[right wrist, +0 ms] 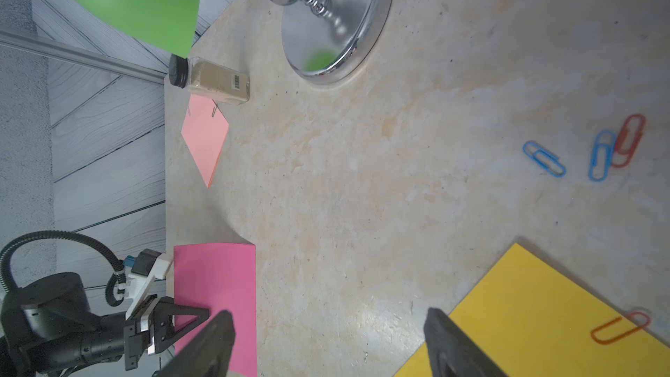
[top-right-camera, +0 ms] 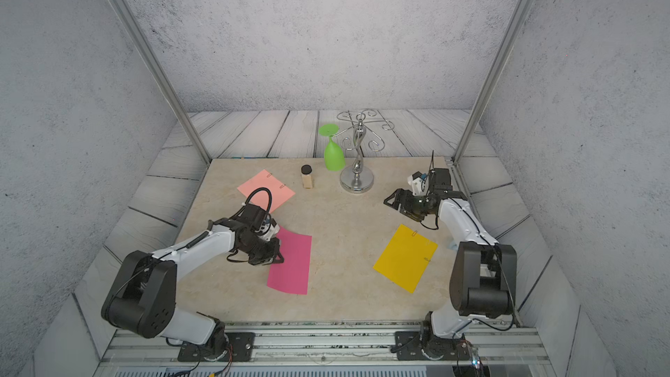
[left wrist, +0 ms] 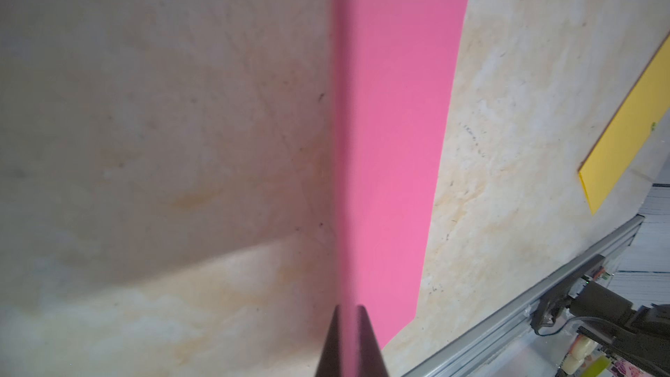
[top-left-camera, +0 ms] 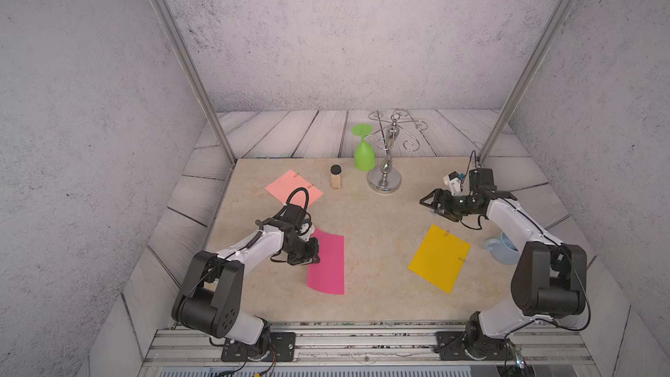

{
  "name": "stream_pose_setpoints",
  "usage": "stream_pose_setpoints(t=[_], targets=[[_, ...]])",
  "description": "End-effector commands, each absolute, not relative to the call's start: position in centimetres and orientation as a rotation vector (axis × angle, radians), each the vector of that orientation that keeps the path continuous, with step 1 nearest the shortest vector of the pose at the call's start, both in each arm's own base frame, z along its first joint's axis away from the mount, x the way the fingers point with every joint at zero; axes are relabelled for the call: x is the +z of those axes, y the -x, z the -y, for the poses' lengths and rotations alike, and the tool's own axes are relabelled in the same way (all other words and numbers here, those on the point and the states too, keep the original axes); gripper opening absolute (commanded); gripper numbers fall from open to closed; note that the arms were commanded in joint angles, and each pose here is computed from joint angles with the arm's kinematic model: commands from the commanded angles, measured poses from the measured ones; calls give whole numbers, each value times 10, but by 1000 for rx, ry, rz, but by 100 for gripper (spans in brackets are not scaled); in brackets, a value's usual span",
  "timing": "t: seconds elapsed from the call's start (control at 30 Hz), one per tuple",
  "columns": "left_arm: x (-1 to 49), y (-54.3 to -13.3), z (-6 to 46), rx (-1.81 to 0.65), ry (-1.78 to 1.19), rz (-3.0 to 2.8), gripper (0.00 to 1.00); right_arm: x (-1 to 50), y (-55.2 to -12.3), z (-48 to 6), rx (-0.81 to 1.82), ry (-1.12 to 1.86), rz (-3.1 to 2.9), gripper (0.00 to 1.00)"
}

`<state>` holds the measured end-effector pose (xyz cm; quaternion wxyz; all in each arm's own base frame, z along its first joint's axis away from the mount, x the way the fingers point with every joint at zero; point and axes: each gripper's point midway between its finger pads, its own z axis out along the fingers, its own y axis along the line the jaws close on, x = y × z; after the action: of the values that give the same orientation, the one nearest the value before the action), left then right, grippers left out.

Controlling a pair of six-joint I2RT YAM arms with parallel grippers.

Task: Unclip the paperclips from the documents
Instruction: Place the document at the center of the board.

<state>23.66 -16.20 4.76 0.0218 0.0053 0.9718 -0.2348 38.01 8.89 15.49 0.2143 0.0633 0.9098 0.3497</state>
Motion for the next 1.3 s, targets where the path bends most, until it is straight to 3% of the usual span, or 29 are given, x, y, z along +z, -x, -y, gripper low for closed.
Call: stream_pose_setpoints(t=[0.0,0.13,0.33,0.53,0.67,0.97,1.27], targets=[[35,-230,142,-571,53,-3087,0,161,-370,-95,990,-141,-2514,83],[30,-227,137,-518,68,-3121,1,158,-367,-98,995,-133,-2524,84],[26,-226,127,-423,92,-3144,25,155,-365,-98,994,-125,-2534,84],[26,-223,121,-376,111,-3149,41,152,-363,-98,985,-123,-2548,84],[29,-221,116,-341,124,-3142,58,150,-362,-97,980,-124,-2554,84],[48,-226,96,-192,165,-3062,68,140,-355,-95,927,-142,-2611,88],[96,-262,143,-416,-17,-2863,70,95,-320,-61,558,-233,-2836,90]])
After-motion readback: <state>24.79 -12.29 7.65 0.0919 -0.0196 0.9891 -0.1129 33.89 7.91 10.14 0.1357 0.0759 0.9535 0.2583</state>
